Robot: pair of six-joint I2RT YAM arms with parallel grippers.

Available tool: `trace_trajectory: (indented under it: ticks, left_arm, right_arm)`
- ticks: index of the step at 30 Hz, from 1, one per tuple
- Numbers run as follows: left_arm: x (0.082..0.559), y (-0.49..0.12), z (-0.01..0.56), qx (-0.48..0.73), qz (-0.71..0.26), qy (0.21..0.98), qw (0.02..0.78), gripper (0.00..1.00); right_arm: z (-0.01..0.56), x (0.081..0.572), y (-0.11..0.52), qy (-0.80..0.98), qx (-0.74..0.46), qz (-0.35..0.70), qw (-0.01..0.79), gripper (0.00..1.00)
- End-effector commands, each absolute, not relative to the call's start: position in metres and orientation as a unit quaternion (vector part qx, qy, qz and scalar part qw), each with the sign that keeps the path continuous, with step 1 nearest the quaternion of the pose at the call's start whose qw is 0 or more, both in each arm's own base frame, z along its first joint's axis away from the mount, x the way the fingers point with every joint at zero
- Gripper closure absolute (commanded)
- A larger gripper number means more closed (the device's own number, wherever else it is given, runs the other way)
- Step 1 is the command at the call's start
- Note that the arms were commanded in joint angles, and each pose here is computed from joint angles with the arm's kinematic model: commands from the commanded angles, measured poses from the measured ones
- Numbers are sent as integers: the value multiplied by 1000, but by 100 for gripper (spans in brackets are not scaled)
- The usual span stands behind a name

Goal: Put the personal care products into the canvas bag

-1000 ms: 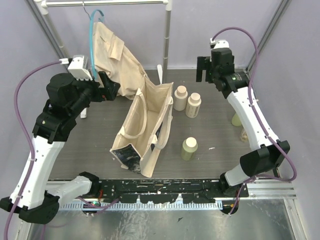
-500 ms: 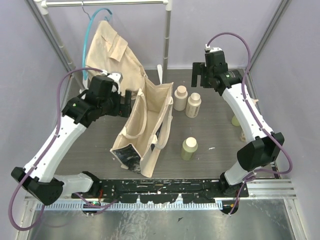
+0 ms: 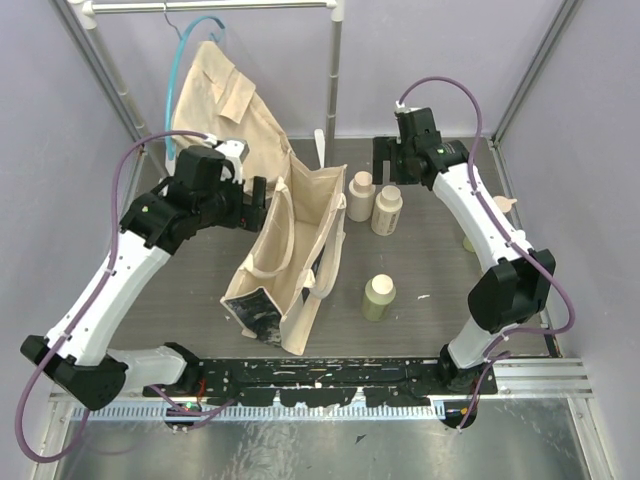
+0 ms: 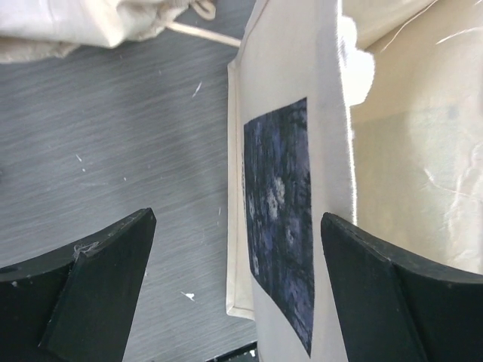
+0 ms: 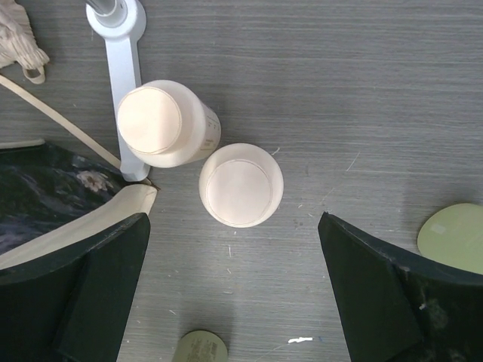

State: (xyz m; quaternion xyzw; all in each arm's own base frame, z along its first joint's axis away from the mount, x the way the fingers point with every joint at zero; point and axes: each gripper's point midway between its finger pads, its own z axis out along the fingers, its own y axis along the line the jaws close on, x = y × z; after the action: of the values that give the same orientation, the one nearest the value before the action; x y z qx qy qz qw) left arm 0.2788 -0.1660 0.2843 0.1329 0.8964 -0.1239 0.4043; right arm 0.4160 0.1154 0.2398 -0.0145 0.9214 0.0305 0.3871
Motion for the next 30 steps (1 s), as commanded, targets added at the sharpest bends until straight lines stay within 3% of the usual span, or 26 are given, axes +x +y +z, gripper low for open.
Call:
trace_trajectory:
  ticks: [1, 17, 20, 26, 28, 30]
  left_arm:
    - [277, -165, 331, 136, -144, 865, 462, 2]
    - [267, -206, 296, 160, -237, 870, 401, 0]
    - [268, -207, 279, 170, -227, 880, 381, 16]
    - [265, -214, 265, 185, -236, 884, 358, 72]
    - [265, -215, 265, 186, -239, 883, 357, 82]
    - [266, -215, 258, 188, -234, 888, 349, 86]
  right_arm:
    - [238, 418, 119, 920, -21, 34, 390, 0]
    - [193, 428, 128, 941, -56, 29, 333, 0]
    - [184, 429, 128, 945, -58, 23, 321, 0]
    - [171, 433, 124, 951, -63, 5, 303, 0]
    - [166, 433, 125, 952, -66, 2, 298, 0]
    - [161, 434, 124, 954, -67, 0, 293, 0]
